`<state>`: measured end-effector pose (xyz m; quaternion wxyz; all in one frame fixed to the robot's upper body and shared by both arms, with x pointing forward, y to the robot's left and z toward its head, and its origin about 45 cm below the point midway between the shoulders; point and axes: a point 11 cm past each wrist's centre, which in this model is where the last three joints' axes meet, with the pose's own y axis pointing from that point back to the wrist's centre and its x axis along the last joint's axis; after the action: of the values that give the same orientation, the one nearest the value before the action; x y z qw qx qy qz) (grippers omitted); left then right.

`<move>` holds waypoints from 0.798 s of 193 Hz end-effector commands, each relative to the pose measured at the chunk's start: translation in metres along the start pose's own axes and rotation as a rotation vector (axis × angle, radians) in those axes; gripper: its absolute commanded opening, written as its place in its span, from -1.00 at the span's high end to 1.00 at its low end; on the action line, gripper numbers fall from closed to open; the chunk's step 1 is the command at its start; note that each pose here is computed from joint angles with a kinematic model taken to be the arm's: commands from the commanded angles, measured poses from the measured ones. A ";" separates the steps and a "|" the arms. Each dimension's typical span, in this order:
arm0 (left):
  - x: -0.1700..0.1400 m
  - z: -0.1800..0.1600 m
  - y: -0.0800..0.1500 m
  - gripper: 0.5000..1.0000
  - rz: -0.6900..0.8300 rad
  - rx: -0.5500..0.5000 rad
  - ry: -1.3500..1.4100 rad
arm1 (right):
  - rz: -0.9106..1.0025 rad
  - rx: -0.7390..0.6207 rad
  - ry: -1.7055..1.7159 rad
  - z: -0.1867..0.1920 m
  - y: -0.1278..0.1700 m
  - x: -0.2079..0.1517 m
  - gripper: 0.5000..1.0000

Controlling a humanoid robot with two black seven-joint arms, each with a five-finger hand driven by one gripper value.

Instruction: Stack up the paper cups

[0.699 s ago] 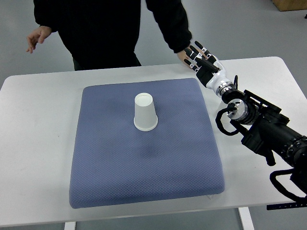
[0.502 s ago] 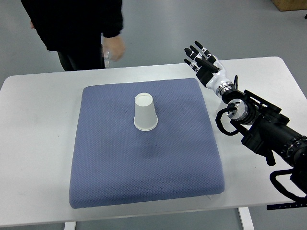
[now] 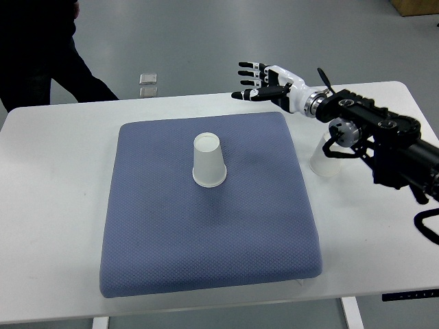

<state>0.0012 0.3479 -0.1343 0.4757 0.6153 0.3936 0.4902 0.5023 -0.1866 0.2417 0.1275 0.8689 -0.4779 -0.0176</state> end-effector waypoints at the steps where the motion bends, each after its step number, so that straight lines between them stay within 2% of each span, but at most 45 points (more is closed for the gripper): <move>1: -0.004 0.000 0.000 -1.00 -0.012 -0.001 -0.001 | -0.055 -0.051 0.295 -0.032 0.011 0.015 -0.69; 38: -0.011 0.001 0.001 -1.00 -0.033 -0.003 -0.006 | -0.242 -0.300 0.825 -0.084 0.038 0.027 -0.69; 63: -0.016 0.001 0.002 -1.00 -0.048 -0.004 -0.007 | -0.455 -0.447 0.977 -0.122 0.065 0.007 -0.69; 113: -0.016 0.005 0.002 -1.00 -0.050 -0.011 -0.009 | -0.431 -0.447 1.271 -0.215 0.092 -0.029 -0.68; 132: -0.016 0.007 0.002 -1.00 -0.050 -0.014 -0.011 | -0.422 -0.457 1.339 -0.233 0.101 -0.037 -0.68; 154: -0.020 0.010 0.003 -1.00 -0.060 -0.020 -0.012 | -0.415 -0.470 1.347 -0.234 0.106 -0.034 -0.68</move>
<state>0.0051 0.3299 -0.1362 0.4950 0.6040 0.4027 0.4775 0.4346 -0.1610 0.4856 0.5641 0.7197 -0.1051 0.3908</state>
